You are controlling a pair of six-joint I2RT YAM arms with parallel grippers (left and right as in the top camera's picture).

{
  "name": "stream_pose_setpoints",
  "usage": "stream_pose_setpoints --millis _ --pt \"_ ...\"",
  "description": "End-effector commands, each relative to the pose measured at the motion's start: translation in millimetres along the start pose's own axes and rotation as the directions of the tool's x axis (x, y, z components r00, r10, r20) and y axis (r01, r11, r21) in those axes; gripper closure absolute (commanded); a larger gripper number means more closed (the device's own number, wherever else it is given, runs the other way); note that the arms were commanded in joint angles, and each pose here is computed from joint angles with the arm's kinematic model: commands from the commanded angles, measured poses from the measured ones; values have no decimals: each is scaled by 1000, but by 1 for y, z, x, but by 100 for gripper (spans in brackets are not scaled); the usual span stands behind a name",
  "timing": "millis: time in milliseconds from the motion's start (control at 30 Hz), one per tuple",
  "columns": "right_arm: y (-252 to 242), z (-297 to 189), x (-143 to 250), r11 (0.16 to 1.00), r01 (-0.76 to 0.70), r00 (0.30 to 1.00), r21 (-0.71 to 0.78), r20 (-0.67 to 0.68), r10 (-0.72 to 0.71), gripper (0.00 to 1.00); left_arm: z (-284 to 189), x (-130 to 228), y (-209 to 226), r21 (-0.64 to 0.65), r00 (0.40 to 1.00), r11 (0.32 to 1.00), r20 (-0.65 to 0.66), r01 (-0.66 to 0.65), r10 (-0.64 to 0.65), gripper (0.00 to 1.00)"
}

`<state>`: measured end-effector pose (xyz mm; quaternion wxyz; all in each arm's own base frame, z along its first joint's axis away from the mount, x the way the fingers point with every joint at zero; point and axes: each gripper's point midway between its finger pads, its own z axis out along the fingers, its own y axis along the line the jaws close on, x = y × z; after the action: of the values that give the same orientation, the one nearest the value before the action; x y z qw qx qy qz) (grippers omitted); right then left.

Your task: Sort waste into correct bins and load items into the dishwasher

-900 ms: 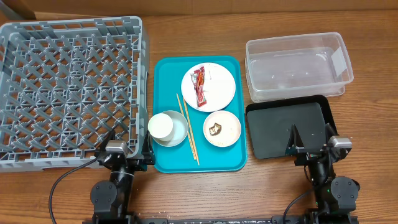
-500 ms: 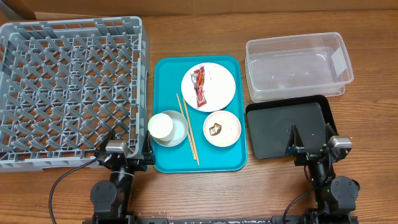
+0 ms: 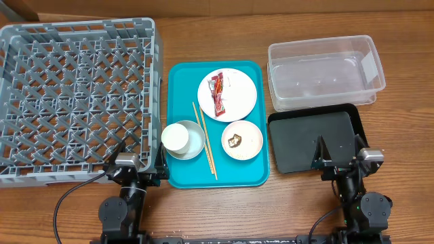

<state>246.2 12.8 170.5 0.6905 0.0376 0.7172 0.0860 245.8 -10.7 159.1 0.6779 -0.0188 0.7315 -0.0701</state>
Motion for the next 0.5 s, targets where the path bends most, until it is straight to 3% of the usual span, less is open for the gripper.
stream_pose_setpoints --millis 0,467 --pt "-1 0 1 1000 1 1000 3 8 -1 0 0 1 1 -6 1000 1000 5 -9 9 0" --pt "0 0 0 1000 1 1000 3 12 -1 0 0 1 1 -6 1000 1000 5 -9 9 0"
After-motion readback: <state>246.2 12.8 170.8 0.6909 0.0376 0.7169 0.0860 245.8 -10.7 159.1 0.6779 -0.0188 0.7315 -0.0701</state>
